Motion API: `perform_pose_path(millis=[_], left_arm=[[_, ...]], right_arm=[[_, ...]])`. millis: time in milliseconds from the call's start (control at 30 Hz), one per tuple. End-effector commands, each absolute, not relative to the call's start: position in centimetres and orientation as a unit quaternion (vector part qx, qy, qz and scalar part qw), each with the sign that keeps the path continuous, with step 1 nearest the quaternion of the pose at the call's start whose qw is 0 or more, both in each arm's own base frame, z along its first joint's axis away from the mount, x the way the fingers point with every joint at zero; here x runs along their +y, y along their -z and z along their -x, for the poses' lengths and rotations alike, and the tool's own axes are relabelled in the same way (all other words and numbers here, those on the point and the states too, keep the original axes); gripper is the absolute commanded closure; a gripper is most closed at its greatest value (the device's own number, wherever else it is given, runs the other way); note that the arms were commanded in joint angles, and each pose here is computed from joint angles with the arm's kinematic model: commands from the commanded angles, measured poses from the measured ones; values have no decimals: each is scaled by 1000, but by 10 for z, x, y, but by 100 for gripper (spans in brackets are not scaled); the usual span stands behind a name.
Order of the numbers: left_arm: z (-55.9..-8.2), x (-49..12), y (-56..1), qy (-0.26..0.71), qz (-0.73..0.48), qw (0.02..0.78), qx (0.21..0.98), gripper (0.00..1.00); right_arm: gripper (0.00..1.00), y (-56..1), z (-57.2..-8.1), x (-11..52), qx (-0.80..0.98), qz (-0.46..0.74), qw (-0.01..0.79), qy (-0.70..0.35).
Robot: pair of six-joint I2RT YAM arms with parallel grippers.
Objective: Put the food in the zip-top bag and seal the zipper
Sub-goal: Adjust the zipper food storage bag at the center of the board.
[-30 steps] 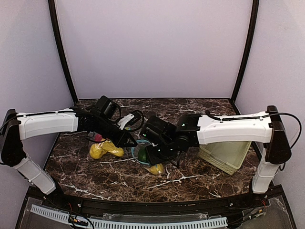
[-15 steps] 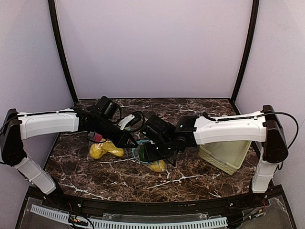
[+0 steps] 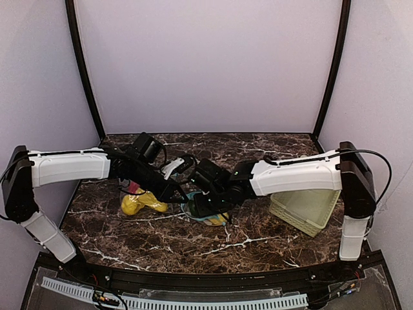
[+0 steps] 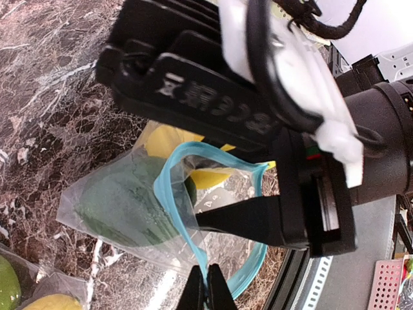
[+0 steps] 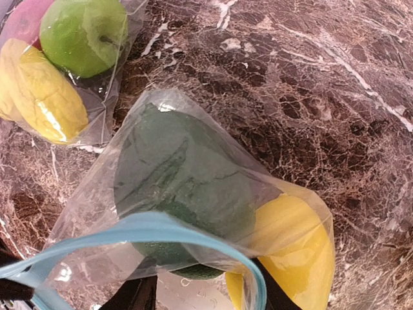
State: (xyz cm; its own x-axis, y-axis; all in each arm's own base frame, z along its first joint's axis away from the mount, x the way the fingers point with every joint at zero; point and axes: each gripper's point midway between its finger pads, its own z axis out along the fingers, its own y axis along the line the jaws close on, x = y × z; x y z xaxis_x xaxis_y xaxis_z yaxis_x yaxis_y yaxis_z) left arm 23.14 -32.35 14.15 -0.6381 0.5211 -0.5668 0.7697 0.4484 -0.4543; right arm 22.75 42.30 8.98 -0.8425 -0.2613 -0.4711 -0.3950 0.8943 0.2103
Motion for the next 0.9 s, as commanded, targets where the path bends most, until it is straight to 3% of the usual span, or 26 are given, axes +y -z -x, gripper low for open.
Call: perform_pose_path(millis=[0, 167, 433, 567, 667, 867], left_arm=[[-225, -329, -154, 384, -397, 176, 815, 99], [-230, -326, -157, 369, -393, 192, 820, 99], [-266, -297, -147, 318, -324, 213, 865, 99], [-268, -294, -146, 319, -319, 212, 867, 99], [-268, -295, -146, 321, -320, 210, 866, 99], [-268, -295, -145, 322, -321, 208, 866, 99]], right_arm=[[55, -70, -246, 404, 956, 160, 223, -101], [52, -72, -252, 398, 956, 157, 227, -99], [31, -136, -233, 398, 926, 222, 263, -153], [26, -156, -215, 385, 914, 235, 271, -191], [28, -151, -203, 372, 906, 246, 274, -208], [45, -130, -187, 369, 899, 262, 278, -212]])
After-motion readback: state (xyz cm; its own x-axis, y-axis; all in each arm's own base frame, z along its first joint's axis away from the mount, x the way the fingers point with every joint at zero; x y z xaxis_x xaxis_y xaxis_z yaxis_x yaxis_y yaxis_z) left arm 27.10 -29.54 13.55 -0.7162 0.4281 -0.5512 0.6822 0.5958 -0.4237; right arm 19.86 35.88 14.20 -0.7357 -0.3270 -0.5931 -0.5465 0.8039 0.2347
